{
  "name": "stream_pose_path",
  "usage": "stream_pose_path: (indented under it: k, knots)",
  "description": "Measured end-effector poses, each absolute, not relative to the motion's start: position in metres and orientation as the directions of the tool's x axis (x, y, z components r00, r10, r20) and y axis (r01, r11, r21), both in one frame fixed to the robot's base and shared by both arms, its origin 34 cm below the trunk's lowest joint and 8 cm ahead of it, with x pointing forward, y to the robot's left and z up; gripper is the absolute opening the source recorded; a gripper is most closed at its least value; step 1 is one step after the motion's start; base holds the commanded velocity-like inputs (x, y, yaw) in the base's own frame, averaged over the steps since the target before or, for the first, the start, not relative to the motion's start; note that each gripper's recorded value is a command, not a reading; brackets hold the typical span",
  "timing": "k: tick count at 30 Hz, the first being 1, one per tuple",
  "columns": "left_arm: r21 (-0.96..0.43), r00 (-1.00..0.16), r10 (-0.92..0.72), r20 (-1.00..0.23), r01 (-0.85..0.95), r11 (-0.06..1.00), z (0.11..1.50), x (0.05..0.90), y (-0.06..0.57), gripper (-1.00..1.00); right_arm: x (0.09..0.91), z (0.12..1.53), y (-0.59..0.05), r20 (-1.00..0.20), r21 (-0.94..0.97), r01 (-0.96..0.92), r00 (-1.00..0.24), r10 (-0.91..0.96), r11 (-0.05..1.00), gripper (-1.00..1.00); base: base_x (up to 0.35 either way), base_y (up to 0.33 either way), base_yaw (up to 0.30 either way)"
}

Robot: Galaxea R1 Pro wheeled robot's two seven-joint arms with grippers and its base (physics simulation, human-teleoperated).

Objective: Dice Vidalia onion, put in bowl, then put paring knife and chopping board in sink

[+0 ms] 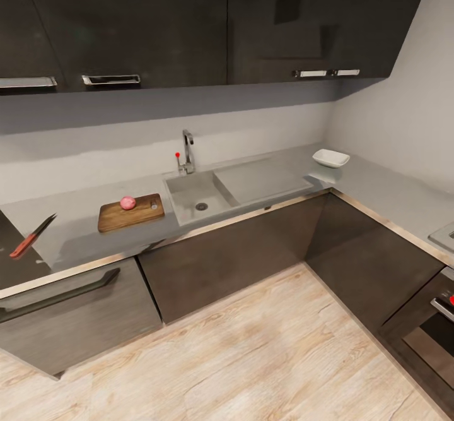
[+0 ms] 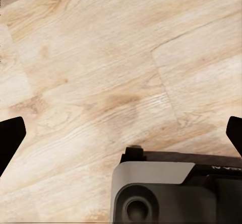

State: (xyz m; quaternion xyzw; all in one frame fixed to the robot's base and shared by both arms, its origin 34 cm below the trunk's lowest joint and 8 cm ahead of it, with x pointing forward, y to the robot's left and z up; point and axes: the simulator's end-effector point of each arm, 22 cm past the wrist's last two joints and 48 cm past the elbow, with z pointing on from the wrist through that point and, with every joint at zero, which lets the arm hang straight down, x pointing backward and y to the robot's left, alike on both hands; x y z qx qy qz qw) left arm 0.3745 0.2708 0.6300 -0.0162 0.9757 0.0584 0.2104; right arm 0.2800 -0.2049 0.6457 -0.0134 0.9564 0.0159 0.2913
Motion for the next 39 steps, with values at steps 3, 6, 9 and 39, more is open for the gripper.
stream_pose_path:
  k: [3,6,9,39]
  knots:
    - [0.109,-0.913,-0.006,-0.408,-0.056,0.992,0.629,0.372,0.272,1.0,0.278,0.645,-0.204,-0.555,0.025,-0.035,-0.832,-0.015,0.999,1.0,0.0,0.0,0.0]
    - [0.109,-0.914,-0.006,-0.407,-0.056,0.992,0.629,0.372,0.271,1.0,0.278,0.645,-0.204,-0.554,0.025,-0.035,-0.832,-0.015,0.999,1.0,0.0,0.0,0.0]
    - [0.11,-0.914,-0.006,-0.406,-0.056,0.992,0.629,0.371,0.272,1.0,0.278,0.645,-0.204,-0.554,0.025,-0.035,-0.832,-0.015,0.999,1.0,0.0,0.0,0.0]
    - [0.048,-0.924,-0.007,-0.382,-0.028,0.998,0.624,0.36,0.272,1.0,0.278,0.645,-0.204,-0.554,0.026,-0.035,-0.832,-0.015,0.999,1.0,0.0,0.0,0.0]
